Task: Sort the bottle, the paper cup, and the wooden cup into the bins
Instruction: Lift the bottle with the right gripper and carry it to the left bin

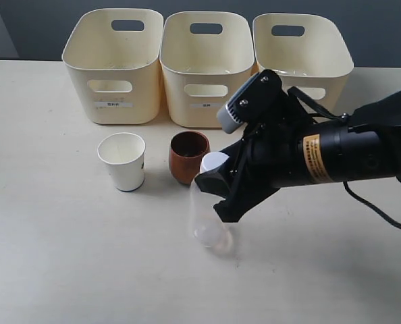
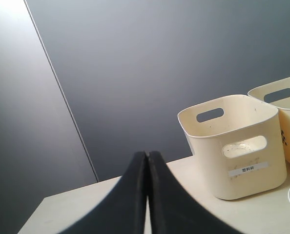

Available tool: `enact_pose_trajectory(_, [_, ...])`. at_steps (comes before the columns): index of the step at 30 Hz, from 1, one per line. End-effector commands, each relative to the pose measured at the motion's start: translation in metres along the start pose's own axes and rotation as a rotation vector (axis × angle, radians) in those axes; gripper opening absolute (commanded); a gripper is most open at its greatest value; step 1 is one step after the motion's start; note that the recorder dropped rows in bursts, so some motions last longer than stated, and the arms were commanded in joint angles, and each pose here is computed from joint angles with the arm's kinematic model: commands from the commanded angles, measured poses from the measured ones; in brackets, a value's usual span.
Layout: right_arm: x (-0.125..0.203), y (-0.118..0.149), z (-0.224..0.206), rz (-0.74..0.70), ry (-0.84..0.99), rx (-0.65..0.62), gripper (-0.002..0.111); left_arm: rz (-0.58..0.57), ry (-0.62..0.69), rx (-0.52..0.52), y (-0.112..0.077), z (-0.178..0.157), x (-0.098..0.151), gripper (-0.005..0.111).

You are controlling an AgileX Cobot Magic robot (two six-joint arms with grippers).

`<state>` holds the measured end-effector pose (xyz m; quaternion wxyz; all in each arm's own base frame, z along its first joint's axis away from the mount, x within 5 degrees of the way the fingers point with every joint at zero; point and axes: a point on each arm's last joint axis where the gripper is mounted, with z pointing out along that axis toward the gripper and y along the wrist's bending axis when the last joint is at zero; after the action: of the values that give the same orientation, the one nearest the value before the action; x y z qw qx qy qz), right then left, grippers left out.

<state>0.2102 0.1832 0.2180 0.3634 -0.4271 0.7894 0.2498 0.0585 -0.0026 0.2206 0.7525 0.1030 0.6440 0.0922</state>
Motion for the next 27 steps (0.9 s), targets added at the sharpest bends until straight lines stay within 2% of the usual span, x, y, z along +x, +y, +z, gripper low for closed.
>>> enact_pose_trajectory(1, [-0.007,0.003,-0.013,-0.045,-0.044,0.010,-0.001,-0.002,-0.007,0.001,0.000,0.000,0.000,0.000])
enact_pose_trajectory(12, [-0.034,0.015,-0.053,-0.112,-0.249,0.048,-0.001,-0.002,-0.007,0.001,0.000,0.000,0.000,0.000])
enact_pose_trajectory(19, [-0.074,0.017,-0.072,-0.157,-0.402,0.052,-0.001,-0.002,-0.007,0.001,0.000,0.000,0.000,0.000])
enact_pose_trajectory(25, [-0.101,0.006,-0.082,-0.220,-0.469,0.168,-0.001,-0.002,-0.007,0.001,0.000,0.000,0.000,0.000])
enact_pose_trajectory(27, [-0.111,0.003,-0.080,-0.204,-0.501,0.171,-0.001,-0.002,-0.007,0.001,0.000,0.000,0.000,0.000])
